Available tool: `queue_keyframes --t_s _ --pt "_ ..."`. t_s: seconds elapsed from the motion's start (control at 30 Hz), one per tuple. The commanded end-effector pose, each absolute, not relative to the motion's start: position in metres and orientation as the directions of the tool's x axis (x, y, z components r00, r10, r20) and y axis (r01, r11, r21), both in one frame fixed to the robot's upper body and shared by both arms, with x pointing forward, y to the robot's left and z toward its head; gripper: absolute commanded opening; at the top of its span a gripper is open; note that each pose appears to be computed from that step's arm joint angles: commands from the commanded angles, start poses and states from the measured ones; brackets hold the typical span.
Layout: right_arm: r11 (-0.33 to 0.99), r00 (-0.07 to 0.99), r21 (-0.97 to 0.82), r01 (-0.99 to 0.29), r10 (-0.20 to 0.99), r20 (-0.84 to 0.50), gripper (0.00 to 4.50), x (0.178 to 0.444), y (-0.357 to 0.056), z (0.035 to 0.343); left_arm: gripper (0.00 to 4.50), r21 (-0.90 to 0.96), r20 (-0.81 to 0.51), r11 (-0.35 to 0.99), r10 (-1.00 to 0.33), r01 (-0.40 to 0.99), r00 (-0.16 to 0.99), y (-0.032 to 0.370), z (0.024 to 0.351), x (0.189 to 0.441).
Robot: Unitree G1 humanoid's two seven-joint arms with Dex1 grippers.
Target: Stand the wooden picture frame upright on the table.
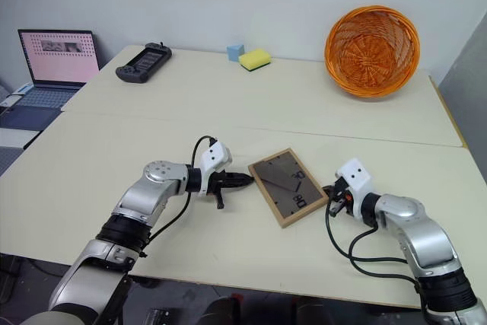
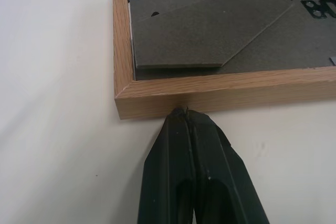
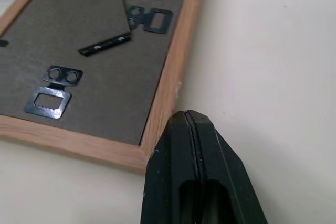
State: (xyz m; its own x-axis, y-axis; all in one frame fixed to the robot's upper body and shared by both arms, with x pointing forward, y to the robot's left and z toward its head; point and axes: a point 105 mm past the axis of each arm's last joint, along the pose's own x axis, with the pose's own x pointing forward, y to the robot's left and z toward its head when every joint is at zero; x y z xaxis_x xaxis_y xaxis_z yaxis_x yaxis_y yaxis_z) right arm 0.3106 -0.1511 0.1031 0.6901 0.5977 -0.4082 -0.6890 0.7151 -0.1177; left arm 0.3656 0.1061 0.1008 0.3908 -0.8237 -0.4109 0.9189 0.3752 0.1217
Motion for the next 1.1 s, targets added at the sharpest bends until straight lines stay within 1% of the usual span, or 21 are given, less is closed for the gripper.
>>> queue_keyframes --t_s 0.03,0.17,0.33,0.53,0.67,0.73,0.8,0.87,1.0,1.07,1.1 --pt "0.676 0.665 -0.107 -0.729 0.664 -0.342 0.00 0.301 -0.131 0.125 0.02 0.181 -0.372 0.370 -0.832 0.911 0.412 0.096 0.116 0.378" --pt "0.675 0.659 -0.088 -0.732 0.671 -0.340 0.00 0.294 -0.128 0.127 0.02 0.206 -0.361 0.375 -0.829 0.904 0.426 0.087 0.122 0.393" --pt "0.691 0.669 -0.077 -0.718 0.656 -0.349 0.00 0.292 -0.131 0.125 0.02 0.219 -0.347 0.371 -0.835 0.902 0.428 0.080 0.129 0.403" --pt "0.709 0.686 -0.090 -0.699 0.631 -0.362 0.00 0.294 -0.140 0.124 0.02 0.231 -0.357 0.339 -0.843 0.912 0.403 0.082 0.128 0.401" --pt "0.716 0.695 -0.100 -0.691 0.620 -0.365 0.00 0.296 -0.145 0.123 0.02 0.232 -0.373 0.324 -0.841 0.917 0.392 0.092 0.130 0.398" --pt "0.715 0.700 -0.114 -0.690 0.618 -0.359 0.00 0.298 -0.147 0.126 0.02 0.209 -0.402 0.318 -0.835 0.925 0.377 0.101 0.131 0.394" --pt "0.716 0.708 -0.139 -0.684 0.606 -0.363 0.00 0.301 -0.151 0.128 0.02 0.139 -0.440 0.325 -0.826 0.935 0.352 0.110 0.131 0.387" --pt "0.709 0.708 -0.165 -0.686 0.596 -0.379 0.00 0.302 -0.156 0.126 0.02 0.044 -0.464 0.361 -0.818 0.931 0.339 0.118 0.134 0.379" --pt "0.697 0.700 -0.179 -0.694 0.594 -0.397 0.00 0.302 -0.161 0.122 0.02 -0.187 -0.513 0.451 -0.803 0.873 0.304 0.123 0.138 0.357" --pt "0.695 0.697 -0.180 -0.696 0.595 -0.400 0.00 0.303 -0.162 0.121 0.02 -0.340 -0.522 0.500 -0.805 0.797 0.283 0.122 0.142 0.342" --pt "0.695 0.697 -0.178 -0.696 0.595 -0.400 0.00 0.303 -0.162 0.120 0.02 -0.416 -0.532 0.533 -0.800 0.737 0.278 0.122 0.142 0.335"
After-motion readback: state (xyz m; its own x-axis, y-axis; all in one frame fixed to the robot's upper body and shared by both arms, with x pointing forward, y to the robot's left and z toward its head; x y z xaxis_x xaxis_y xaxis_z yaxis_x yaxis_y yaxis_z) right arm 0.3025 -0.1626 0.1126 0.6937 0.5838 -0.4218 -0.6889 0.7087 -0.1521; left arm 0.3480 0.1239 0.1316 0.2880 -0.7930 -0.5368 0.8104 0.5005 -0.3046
